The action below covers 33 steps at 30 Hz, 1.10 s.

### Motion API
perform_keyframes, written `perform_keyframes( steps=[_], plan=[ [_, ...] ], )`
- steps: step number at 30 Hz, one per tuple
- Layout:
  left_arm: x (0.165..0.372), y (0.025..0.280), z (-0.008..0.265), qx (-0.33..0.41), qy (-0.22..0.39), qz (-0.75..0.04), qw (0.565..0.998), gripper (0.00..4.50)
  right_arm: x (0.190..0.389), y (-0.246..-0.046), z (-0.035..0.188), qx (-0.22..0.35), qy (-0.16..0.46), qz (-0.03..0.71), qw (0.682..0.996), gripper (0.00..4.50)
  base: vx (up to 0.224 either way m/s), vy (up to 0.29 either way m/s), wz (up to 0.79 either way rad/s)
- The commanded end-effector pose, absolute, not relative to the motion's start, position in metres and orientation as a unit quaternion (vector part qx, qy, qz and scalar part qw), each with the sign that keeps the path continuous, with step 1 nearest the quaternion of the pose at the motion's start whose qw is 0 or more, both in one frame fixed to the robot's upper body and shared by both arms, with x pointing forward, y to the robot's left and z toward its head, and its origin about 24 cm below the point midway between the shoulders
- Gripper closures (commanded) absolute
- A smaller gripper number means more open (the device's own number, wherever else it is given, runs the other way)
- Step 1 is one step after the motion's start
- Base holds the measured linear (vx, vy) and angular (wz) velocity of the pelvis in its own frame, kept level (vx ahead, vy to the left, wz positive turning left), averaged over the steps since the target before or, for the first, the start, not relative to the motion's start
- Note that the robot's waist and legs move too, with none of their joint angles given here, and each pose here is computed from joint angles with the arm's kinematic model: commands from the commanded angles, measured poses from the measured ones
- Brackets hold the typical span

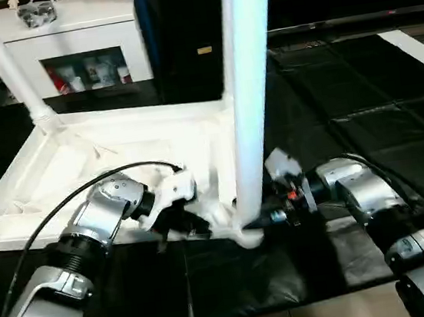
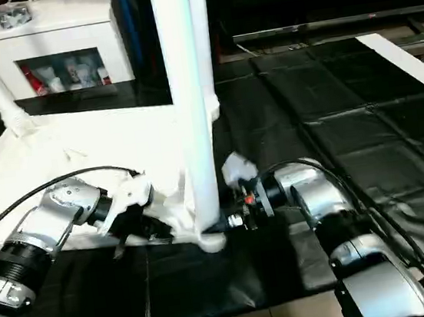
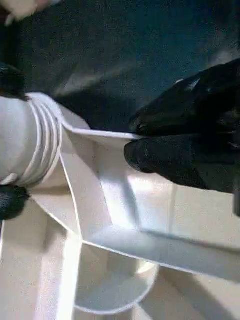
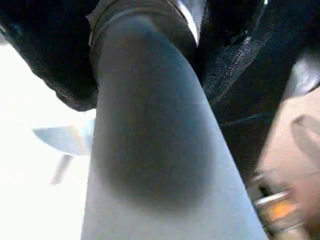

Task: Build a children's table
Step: Rotate leg to tighten

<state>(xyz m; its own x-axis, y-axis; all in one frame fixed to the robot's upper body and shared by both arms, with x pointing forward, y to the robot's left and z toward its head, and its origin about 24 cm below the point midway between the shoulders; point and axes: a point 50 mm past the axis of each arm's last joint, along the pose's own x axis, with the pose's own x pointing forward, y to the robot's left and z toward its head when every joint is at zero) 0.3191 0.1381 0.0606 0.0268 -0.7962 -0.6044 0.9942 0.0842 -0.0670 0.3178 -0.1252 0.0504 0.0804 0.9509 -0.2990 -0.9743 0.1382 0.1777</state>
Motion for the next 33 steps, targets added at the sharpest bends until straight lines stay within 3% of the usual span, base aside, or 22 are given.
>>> perform_keyframes(
  steps=[1, 2, 4, 5, 8, 9, 15, 16, 17, 24, 29, 33],
  plan=[
    [0.325, 0.115, 0.064, 0.144, 0.227, -0.621, 0.736, 4.50, 0.323, -0.094, 0.050, -0.014, 0.151, 0.614, 0.775, 1.92, 0.000, 0.000, 0.00],
    [0.329, 0.110, 0.065, 0.127, 0.225, -0.598, 0.758, 4.50, 0.328, -0.087, 0.049, 0.004, 0.149, 0.577, 0.803, 1.92, 0.000, 0.000, 0.00],
    [0.331, 0.107, 0.065, 0.115, 0.224, -0.581, 0.774, 4.50, 0.331, -0.082, 0.049, 0.011, 0.150, 0.555, 0.818, 1.92, 0.000, 0.000, 0.00],
    [0.337, 0.100, 0.066, 0.098, 0.221, -0.551, 0.799, 4.50, 0.336, -0.072, 0.048, 0.020, 0.157, 0.518, 0.841, 1.92, 0.000, 0.000, 0.00],
    [0.341, 0.094, 0.068, 0.086, 0.218, -0.527, 0.817, 4.50, 0.339, -0.065, 0.047, 0.026, 0.164, 0.488, 0.857, 1.93, 0.000, 0.000, 0.00],
    [0.346, 0.086, 0.070, 0.082, 0.213, -0.493, 0.839, 4.50, 0.342, -0.054, 0.049, 0.033, 0.168, 0.457, 0.873, 1.93, 0.000, 0.000, 0.00],
    [0.354, 0.071, 0.078, 0.064, 0.200, -0.442, 0.872, 4.50, 0.342, -0.036, 0.053, 0.040, 0.159, 0.448, 0.879, 1.93, 0.000, 0.000, 0.00],
    [0.354, 0.070, 0.079, 0.063, 0.200, -0.440, 0.873, 4.50, 0.342, -0.035, 0.053, 0.043, 0.159, 0.444, 0.881, 1.37, 0.000, 0.000, 0.00],
    [0.354, 0.070, 0.079, 0.064, 0.199, -0.440, 0.873, 4.50, 0.342, -0.035, 0.053, 0.045, 0.158, 0.444, 0.881, 1.23, 0.000, 0.000, 0.00],
    [0.351, 0.081, 0.076, 0.077, 0.202, -0.447, 0.868, 4.50, 0.337, -0.045, 0.050, 0.042, 0.150, 0.456, 0.876, 0.64, 0.000, 0.000, 0.00],
    [0.345, 0.095, 0.073, 0.092, 0.202, -0.481, 0.848, 4.50, 0.334, -0.066, 0.050, 0.037, 0.135, 0.476, 0.868, 0.06, 0.000, 0.000, 0.00],
    [0.339, 0.113, 0.070, 0.121, 0.212, -0.521, 0.818, 4.50, 0.334, -0.094, 0.056, 0.014, 0.122, 0.508, 0.853, 0.06, 0.000, 0.000, 0.00]
  ],
)
